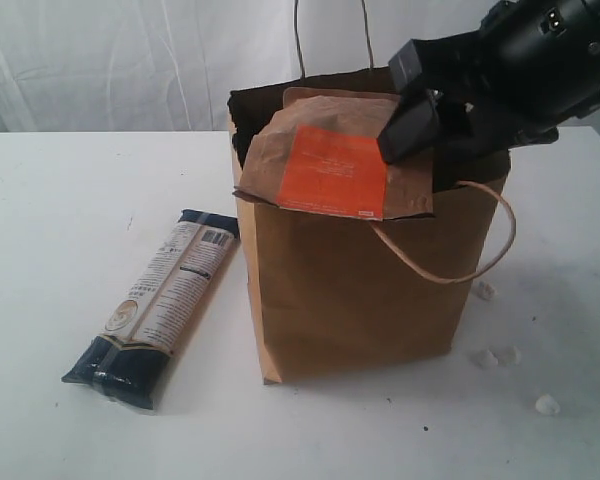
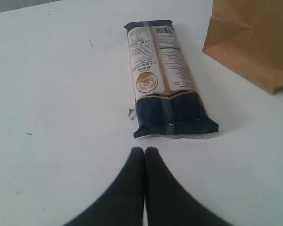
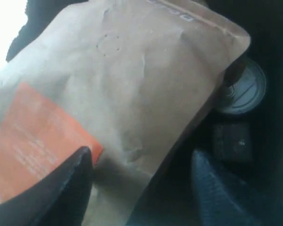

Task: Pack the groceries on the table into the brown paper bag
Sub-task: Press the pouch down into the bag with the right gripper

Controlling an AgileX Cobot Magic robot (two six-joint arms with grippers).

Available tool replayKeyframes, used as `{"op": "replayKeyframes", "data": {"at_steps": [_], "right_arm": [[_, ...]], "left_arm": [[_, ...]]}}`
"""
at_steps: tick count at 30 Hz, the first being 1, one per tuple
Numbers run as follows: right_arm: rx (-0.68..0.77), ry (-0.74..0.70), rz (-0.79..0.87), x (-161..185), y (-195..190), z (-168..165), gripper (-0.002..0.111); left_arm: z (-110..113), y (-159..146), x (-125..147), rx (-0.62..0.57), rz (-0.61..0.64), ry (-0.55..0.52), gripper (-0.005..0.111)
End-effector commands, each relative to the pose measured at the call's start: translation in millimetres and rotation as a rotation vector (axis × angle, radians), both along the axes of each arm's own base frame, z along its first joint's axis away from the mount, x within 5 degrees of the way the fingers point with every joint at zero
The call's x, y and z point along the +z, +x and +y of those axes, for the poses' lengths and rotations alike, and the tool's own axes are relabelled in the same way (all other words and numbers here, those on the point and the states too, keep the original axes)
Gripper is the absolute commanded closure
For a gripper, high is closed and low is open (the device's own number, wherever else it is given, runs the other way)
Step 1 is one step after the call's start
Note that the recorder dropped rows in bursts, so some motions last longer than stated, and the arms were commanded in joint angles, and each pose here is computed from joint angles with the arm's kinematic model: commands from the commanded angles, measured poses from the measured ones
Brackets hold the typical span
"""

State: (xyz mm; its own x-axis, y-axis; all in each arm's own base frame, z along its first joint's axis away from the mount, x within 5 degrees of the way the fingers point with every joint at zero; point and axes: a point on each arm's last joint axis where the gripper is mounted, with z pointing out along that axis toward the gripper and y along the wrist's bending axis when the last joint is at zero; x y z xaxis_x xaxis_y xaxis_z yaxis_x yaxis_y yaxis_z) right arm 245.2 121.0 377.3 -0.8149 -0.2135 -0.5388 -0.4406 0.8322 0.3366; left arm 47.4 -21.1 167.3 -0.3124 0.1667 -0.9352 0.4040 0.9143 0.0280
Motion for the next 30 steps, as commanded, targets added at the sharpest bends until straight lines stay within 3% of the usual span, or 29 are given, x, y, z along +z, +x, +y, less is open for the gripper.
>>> {"op": "replayKeyframes", "data": {"at_steps": [1,6,17,28,30], "right_arm": [[0.000,0.043,-0.010,-3.9,3.0,1.1,0.051],[-0.015,0.084,-0.041,-6.5,6.4,3.6,0.052],[-0.014,0.095,-0.111,-5.2,11.1,4.2,0.082],[0.018,0.071,-0.208,-2.2,15.6,3.8,0.082],[0.034,0.059,-0.196,-3.6,14.2,3.7,0.077]], "left_arm": [[0.0,-0.3,-1.0,0.001,0.003,-0.003,0.107],[0.0,-0.3,-1.0,0.001,0.003,-0.003,0.107],[0.0,-0.3,-1.0,0.001,0.003,-0.003,0.107],[0.0,-0.3,-1.0,0.001,0.003,-0.003,0.107],[0.0,-0.3,-1.0,0.001,0.003,-0.003,0.107]]}}
